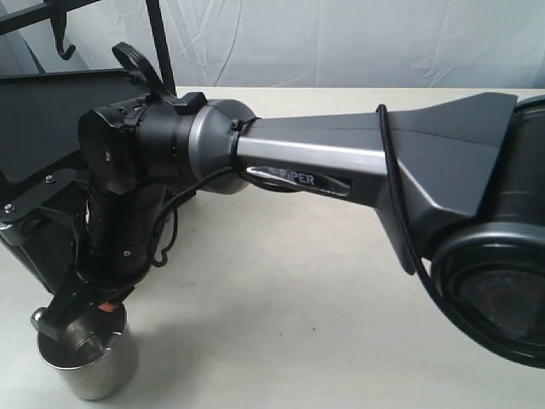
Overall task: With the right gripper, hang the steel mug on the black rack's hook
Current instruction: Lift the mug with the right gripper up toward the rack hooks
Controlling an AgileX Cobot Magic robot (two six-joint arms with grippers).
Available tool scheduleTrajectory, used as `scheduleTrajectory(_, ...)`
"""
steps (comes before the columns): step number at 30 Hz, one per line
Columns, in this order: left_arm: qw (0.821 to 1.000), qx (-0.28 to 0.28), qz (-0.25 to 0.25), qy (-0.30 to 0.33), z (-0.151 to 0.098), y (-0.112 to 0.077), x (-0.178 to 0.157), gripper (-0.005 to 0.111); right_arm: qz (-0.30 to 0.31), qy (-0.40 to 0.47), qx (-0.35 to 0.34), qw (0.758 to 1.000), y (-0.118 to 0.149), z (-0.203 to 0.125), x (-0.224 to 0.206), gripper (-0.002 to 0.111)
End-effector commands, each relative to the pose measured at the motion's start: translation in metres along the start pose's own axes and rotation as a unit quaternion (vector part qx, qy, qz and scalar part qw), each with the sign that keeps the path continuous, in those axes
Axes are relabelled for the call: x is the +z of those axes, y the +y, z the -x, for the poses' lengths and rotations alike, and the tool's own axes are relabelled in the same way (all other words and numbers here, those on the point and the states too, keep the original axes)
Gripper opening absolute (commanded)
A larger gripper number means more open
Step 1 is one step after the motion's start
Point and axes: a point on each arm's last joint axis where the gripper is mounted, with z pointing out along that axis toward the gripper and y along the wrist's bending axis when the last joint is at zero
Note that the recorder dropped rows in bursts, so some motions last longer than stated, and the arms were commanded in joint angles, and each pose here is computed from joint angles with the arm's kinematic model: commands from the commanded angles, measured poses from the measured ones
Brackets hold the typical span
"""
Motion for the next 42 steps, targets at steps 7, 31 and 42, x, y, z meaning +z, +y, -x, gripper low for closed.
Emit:
scheduleTrajectory(7, 1.000, -0.001, -0.001, -0.002, 0.000, 0.000, 0.000, 0.002, -0.015, 0.007, -0.002, 1.000, -0.023, -0.007, -0.056, -0.001)
scheduleTrajectory(31, 1.000, -0.001, -0.001, -0.002, 0.000, 0.000, 0.000, 0.002, 0.192, -0.296, 0.023, 0.935, -0.121, -0.030, -0.194, -0.001)
scheduleTrajectory(42, 1.000, -0.001, -0.001, -0.002, 0.000, 0.000, 0.000, 0.002, 0.240, -0.333, 0.041, 0.911, -0.126, -0.022, -0.182, -0.001)
